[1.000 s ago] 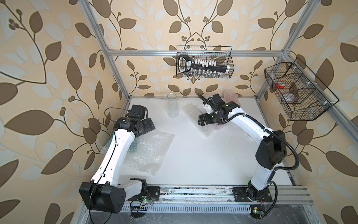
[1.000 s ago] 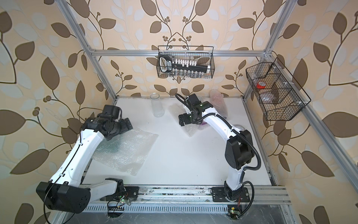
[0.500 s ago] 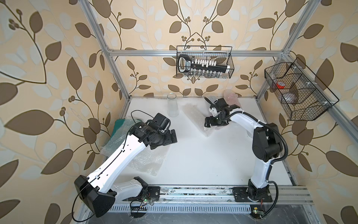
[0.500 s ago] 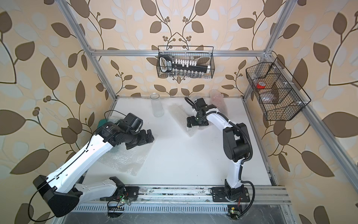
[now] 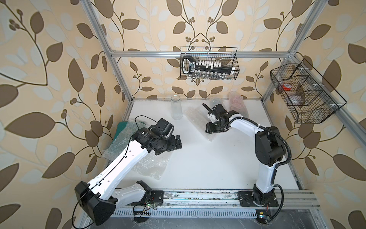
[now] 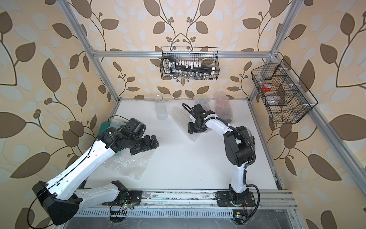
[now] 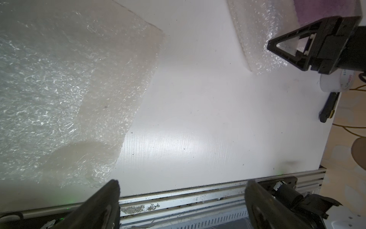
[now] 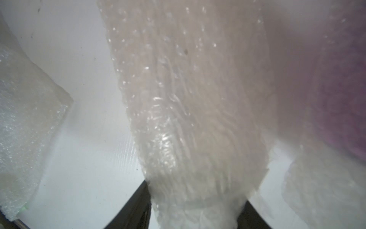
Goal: Unwrap the vase from the bubble wrap
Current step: Move the bubble wrap to the center of the board.
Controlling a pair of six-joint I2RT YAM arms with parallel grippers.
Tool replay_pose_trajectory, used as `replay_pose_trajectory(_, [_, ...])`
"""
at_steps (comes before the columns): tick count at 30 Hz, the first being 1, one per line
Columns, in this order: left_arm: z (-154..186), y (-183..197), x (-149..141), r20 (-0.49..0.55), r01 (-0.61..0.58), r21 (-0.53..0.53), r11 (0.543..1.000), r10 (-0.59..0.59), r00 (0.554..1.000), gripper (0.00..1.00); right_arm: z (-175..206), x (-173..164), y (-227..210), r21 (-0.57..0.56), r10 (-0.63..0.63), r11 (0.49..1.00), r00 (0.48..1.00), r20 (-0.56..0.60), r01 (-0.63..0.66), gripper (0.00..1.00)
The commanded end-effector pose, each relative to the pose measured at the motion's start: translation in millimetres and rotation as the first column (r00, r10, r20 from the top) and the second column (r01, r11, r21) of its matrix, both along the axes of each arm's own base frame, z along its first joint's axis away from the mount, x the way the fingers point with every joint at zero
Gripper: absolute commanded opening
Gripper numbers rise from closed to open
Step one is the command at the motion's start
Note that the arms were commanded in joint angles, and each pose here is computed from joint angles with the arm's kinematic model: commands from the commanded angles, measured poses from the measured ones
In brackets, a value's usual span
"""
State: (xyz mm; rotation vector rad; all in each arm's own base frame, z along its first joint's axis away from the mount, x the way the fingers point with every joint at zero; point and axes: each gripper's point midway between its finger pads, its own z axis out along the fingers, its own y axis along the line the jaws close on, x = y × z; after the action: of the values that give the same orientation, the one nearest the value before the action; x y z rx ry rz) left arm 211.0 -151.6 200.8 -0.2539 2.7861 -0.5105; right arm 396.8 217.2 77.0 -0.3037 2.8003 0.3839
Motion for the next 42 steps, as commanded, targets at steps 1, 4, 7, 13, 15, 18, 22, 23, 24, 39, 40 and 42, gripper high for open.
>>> replay_pose_trajectory(1, [-5.5, -3.3, -1.4, 0.033, 0.092, 0.007, 0.996, -0.092, 0.995, 0.99, -7.5, -19.1, -11.1, -0.138, -0.032, 0.990, 0.999, -0.043, 0.026, 0.33])
replay_pose_trajectory(4, [-21.7, -7.2, -4.2, 0.032, 0.125, -0.010, 0.992, -0.125, 0.992, 0.99, -2.7, -28.6, -3.1, -0.157, -0.034, 0.987, 0.999, -0.035, 0.028, 0.15])
replay_pose_trajectory(7, [-38.2, -10.0, -8.5, -0.016, 0.127, -0.019, 0.992, -0.127, 0.992, 0.99, -1.9, -39.9, 5.5, -0.168, -0.016, 0.986, 0.999, -0.048, 0.008, 0.08])
replay_pose_trajectory(13, [-41.1, -13.8, -1.7, -0.019, 0.139, -0.009, 0.990, -0.139, 0.990, 0.99, 3.4, -79.2, 15.6, -0.097, 0.017, 0.995, 0.998, -0.060, -0.023, 0.05])
replay_pose_trajectory(15, [-46.4, -20.4, 4.6, -0.037, 0.118, -0.027, 0.993, -0.119, 0.992, 0.99, 7.4, -98.8, 18.9, -0.041, 0.030, 0.999, 0.998, -0.064, -0.033, 0.05])
replay_pose_trajectory(18, [-55.5, -40.7, 13.3, -0.077, 0.110, -0.103, 0.989, -0.118, 0.990, 0.98, 10.7, -131.1, 29.8, 0.009, 0.090, 0.996, 0.994, -0.065, -0.090, 0.06])
replay_pose_trajectory(22, [-67.9, -52.7, 22.0, -0.125, 0.087, -0.129, 0.988, -0.104, 0.987, 0.98, 13.5, -173.9, 50.0, 0.102, 0.144, 0.986, 0.986, -0.080, -0.135, 0.08])
replay_pose_trajectory(23, [-70.2, -54.7, 24.5, -0.131, 0.085, -0.128, 0.988, -0.102, 0.986, 0.98, 15.6, -183.7, 57.2, 0.136, 0.158, 0.980, 0.985, -0.076, -0.146, 0.10])
replay_pose_trajectory(24, [-72.1, -56.7, 26.8, -0.137, 0.083, -0.129, 0.988, -0.100, 0.985, 0.98, 16.9, -193.1, 64.9, 0.173, 0.178, 0.971, 0.981, -0.071, -0.164, 0.13])
replay_pose_trajectory(39, [-81.2, -87.6, 64.8, -0.151, 0.079, -0.136, 0.988, -0.099, 0.984, 0.97, 69.1, -215.2, 47.4, 0.217, 0.120, 0.967, 0.990, 0.069, -0.132, 0.67])
replay_pose_trajectory(40, [-80.6, -91.8, 67.6, -0.149, 0.084, -0.138, 0.987, -0.105, 0.983, 0.97, 72.9, -213.3, 42.6, 0.214, 0.099, 0.970, 0.992, 0.079, -0.114, 0.67])
replay_pose_trajectory(42, [-81.4, -102.1, 72.3, -0.149, 0.100, -0.137, 0.985, -0.120, 0.981, 0.97, 76.3, -205.6, 28.4, 0.198, 0.035, 0.979, 0.995, 0.089, -0.052, 0.67])
